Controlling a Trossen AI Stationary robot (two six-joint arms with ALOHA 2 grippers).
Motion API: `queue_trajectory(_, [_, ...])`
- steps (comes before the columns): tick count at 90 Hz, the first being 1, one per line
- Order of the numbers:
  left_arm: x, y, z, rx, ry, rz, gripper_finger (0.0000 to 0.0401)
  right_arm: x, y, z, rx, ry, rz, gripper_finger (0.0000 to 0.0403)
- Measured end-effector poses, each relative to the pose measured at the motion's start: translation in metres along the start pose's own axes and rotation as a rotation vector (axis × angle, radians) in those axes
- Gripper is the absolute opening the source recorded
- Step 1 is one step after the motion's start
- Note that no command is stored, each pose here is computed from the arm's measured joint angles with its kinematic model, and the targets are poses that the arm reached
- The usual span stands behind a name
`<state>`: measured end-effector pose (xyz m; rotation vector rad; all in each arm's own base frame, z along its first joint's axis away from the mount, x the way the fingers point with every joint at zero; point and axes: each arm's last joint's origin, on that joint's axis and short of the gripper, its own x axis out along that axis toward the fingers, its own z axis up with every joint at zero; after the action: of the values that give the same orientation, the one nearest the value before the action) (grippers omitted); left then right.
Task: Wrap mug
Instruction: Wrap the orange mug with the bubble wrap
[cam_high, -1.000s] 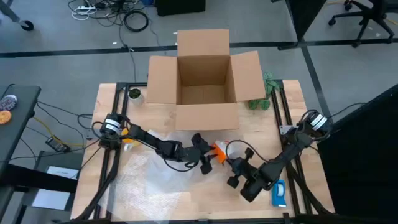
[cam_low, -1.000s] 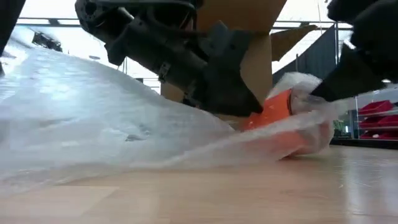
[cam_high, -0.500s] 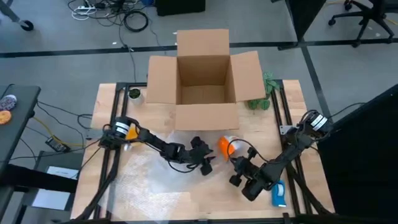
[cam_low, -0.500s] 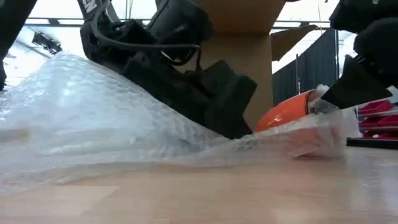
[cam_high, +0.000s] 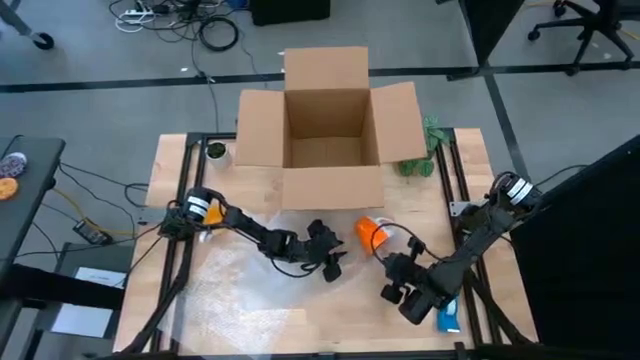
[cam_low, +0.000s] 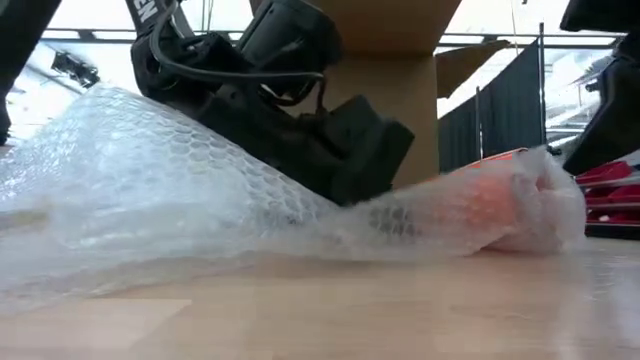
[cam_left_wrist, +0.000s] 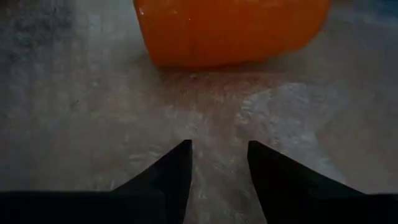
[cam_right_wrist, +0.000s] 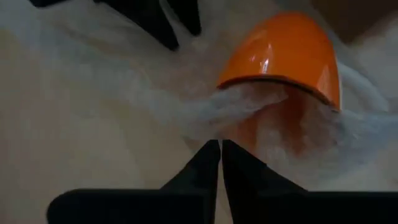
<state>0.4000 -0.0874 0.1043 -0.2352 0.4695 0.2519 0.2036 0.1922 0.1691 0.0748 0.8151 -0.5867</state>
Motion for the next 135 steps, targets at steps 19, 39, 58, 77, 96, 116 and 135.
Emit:
queue_trajectory(19, [-0.02,-0.004,0.029,0.055,-0.04,-0.032,0.0142,0.018,0.004,-0.014,-0.009,0.013,-0.056,0.0])
queue_trajectory(39, [-0.06,-0.001,0.063,0.175,0.009,-0.005,0.0142,0.019,0.004,-0.018,0.013,0.015,-0.07,0.0])
queue_trajectory(58, [-0.08,-0.015,0.051,0.232,0.208,-0.195,0.0142,0.017,0.003,-0.019,0.017,0.016,-0.076,0.0])
queue_trajectory(77, [-0.073,-0.034,0.005,0.448,0.266,-0.035,0.0142,0.017,0.003,-0.019,0.023,0.013,-0.077,0.0])
queue_trajectory(96, [-0.06,-0.027,-0.011,0.362,0.346,-0.002,0.0071,0.017,0.003,-0.02,0.027,0.023,-0.072,0.0])
queue_trajectory(116, [-0.067,-0.03,0.015,0.343,0.341,0.071,0.0003,0.017,0.004,-0.021,0.026,0.05,-0.067,0.0])
queue_trajectory(135, [-0.088,-0.052,0.067,0.412,0.32,0.038,0.0001,0.016,0.004,-0.022,0.024,0.066,-0.061,0.0])
